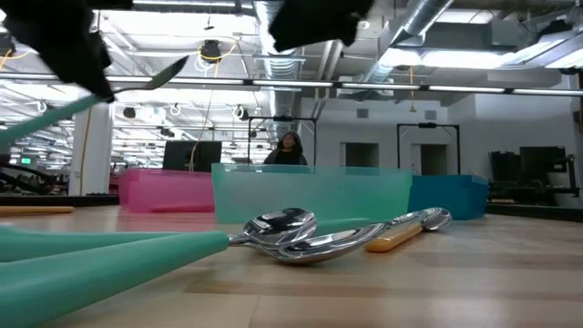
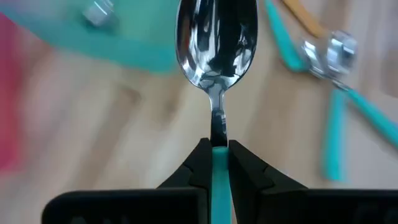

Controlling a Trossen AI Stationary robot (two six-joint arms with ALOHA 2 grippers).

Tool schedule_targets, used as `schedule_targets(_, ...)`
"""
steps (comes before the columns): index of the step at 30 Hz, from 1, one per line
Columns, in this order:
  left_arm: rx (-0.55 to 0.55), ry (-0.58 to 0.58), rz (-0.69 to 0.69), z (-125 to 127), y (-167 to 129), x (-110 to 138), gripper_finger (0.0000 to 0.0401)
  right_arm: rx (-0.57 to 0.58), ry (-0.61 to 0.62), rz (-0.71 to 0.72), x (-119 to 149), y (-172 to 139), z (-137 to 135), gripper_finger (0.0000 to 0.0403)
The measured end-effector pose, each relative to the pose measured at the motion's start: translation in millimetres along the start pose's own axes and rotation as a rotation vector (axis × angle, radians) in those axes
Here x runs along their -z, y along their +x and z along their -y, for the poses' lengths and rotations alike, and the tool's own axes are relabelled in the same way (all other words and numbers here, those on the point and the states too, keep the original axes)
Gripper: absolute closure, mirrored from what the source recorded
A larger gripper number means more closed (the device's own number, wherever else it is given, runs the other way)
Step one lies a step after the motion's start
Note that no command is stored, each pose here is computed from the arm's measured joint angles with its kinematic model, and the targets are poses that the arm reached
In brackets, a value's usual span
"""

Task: Sort silverware by color (type)
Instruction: Put the blue spoon into the green bin

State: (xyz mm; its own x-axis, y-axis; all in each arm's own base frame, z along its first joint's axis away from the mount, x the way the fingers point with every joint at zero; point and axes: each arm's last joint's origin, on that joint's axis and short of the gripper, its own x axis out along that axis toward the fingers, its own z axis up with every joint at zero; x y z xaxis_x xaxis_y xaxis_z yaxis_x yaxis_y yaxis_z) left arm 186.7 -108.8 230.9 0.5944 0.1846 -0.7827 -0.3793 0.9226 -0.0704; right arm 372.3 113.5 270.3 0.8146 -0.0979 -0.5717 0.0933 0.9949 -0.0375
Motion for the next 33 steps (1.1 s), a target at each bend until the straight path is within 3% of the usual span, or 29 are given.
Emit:
schedule_targets(6, -0.185, 0.127, 0.114, -14.7, 4.6, -11.3, 0.0389, 0.056, 0.234, 0.094, -16.8, 12.8, 41.0, 0.0239)
schedule_targets(10, -0.306, 0.133, 0.222, -20.5, 5.8, -18.6, 0.0389, 0.086, 0.308, 0.150, -24.2, 16.8, 60.4, 0.0239)
schedule_targets(16, -0.413, 0.100, 0.295, -29.1, 8.5, -27.3, 0.0389, 0.100, 0.224, 0.270, -36.4, 14.6, 61.2, 0.0239)
schedule_targets(23, -0.503, 0.131, 0.404, -29.1, 7.8, -36.5, 0.0389, 0.222, 0.106, 0.400, -48.9, 9.4, 62.6, 0.0239)
schedule_targets(33, -0.560, 0.182, 0.498, -23.5, 5.1, -46.6, 0.0389, 0.267, 0.084, 0.467, -49.0, 25.4, 62.7, 0.0239)
